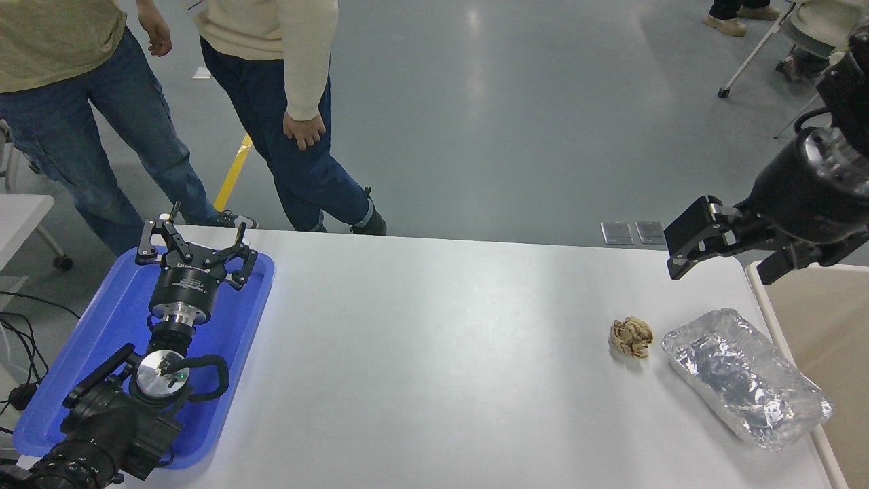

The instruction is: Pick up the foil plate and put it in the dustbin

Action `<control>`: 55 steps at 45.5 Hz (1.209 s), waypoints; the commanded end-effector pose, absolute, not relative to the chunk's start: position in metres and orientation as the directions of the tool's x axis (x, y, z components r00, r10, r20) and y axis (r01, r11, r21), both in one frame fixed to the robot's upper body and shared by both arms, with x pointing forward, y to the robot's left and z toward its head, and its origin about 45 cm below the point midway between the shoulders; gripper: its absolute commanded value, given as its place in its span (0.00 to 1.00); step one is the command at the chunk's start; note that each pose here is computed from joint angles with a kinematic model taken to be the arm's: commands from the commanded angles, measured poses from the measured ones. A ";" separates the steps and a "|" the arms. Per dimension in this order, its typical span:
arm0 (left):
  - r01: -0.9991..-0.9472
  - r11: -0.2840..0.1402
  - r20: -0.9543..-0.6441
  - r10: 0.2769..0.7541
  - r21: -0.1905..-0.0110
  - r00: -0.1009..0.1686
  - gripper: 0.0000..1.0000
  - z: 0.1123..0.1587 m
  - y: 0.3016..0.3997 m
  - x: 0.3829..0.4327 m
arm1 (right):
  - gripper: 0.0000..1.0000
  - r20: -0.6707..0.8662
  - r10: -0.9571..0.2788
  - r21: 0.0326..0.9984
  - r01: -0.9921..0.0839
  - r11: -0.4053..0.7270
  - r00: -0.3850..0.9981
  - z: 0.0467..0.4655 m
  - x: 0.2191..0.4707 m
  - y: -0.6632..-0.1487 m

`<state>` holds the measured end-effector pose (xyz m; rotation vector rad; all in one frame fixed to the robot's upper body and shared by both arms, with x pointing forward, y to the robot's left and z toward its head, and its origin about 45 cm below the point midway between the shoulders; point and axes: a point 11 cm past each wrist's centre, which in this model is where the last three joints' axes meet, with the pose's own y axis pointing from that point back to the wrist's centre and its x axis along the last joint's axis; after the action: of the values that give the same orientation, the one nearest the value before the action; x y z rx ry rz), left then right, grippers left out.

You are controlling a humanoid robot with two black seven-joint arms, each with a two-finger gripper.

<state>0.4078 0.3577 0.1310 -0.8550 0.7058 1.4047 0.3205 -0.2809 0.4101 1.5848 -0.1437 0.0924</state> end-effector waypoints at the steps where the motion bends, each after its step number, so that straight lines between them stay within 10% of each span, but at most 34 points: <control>1: -0.995 -0.033 -0.846 0.530 -0.090 0.059 1.00 0.1301 0.3564 0.4075 | 1.00 0.155 -0.034 0.988 -0.156 -0.016 0.987 0.411 0.321 -0.282; 31: -0.995 -0.028 -0.844 0.533 -0.091 0.063 1.00 0.1309 0.3558 0.4081 | 1.00 0.153 -0.052 0.988 -0.153 0.004 0.987 0.390 0.320 -0.352; 55: -0.995 -0.029 -0.842 0.535 -0.092 0.062 1.00 0.1314 0.3573 0.4080 | 1.00 0.272 0.053 0.949 -0.277 0.151 0.961 0.259 0.341 -0.476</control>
<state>0.4077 0.3566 0.1305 -0.8585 0.7076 1.4043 0.3381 -0.4301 0.3245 1.4645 -0.1820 0.1760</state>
